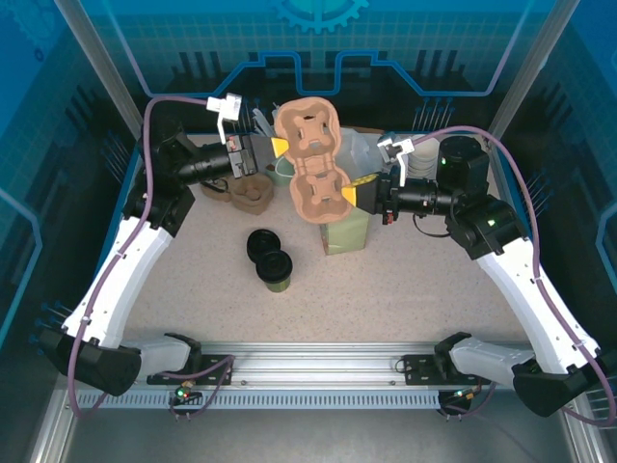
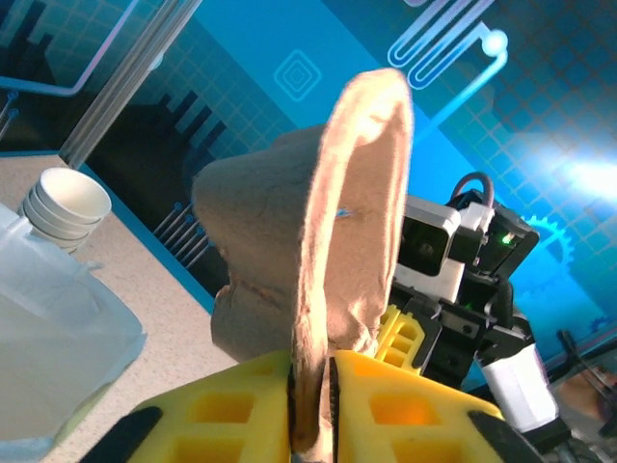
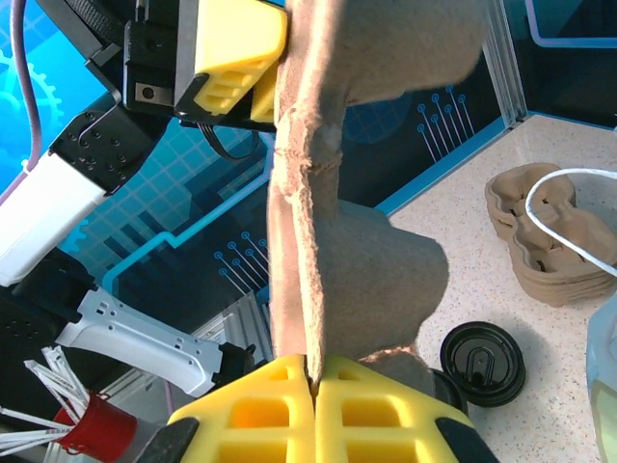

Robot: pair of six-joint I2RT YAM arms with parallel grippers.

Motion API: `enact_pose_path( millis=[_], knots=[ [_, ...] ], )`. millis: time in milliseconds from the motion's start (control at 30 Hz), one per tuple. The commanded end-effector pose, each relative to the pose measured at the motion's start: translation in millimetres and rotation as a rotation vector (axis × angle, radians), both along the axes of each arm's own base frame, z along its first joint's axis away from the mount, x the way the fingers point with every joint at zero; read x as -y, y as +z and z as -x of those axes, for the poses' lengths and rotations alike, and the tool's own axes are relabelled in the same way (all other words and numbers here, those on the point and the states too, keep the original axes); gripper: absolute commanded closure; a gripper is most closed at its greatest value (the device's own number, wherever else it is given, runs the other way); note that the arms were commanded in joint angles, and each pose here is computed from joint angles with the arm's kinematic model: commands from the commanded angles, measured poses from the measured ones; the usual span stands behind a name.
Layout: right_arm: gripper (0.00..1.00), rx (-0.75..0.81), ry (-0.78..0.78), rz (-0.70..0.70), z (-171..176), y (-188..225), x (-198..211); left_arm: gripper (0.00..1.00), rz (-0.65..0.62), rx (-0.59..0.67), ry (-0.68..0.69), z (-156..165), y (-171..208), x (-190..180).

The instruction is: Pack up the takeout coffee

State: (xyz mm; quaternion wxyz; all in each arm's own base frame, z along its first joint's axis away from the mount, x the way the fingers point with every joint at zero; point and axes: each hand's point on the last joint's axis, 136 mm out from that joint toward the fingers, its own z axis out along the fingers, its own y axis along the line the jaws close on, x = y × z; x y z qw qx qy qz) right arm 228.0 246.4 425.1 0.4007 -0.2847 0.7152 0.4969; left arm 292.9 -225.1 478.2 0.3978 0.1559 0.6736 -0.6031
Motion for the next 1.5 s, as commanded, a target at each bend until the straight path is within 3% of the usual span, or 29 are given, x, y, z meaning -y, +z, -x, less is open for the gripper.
enact_pose_path(
  millis=[0, 67, 200, 433, 667, 900, 1200, 1467],
  knots=[
    [1.00, 0.040, -0.020, 0.008, 4, 12, 3, 0.63, -0.001, 0.063, -0.031, 7, 10, 4],
    [1.00, 0.032, -0.049, 0.024, 2, 9, 6, 0.49, -0.019, 0.063, -0.028, 7, 7, 4],
    [1.00, 0.010, -0.126, 0.065, -2, 4, 16, 0.38, -0.050, 0.092, -0.004, 9, 5, 1],
    [1.00, -0.107, -0.279, 0.123, -17, -19, 32, 0.39, -0.277, 0.195, 0.148, 4, -20, 0],
    [1.00, -0.237, -0.283, 0.189, -19, -36, 30, 0.36, -0.486, 0.424, 0.113, 26, -30, 25],
    [1.00, -0.319, -0.242, 0.265, -14, -50, 20, 0.34, -0.624, 0.611, 0.034, 26, -48, 38],
    [1.00, -0.329, -0.180, 0.306, -4, -54, 6, 0.32, -0.748, 0.738, -0.028, 20, -67, 46],
    [1.00, -0.335, -0.140, 0.305, 0, -53, -4, 0.33, -0.896, 0.763, -0.063, 9, -96, 55]
  ],
)
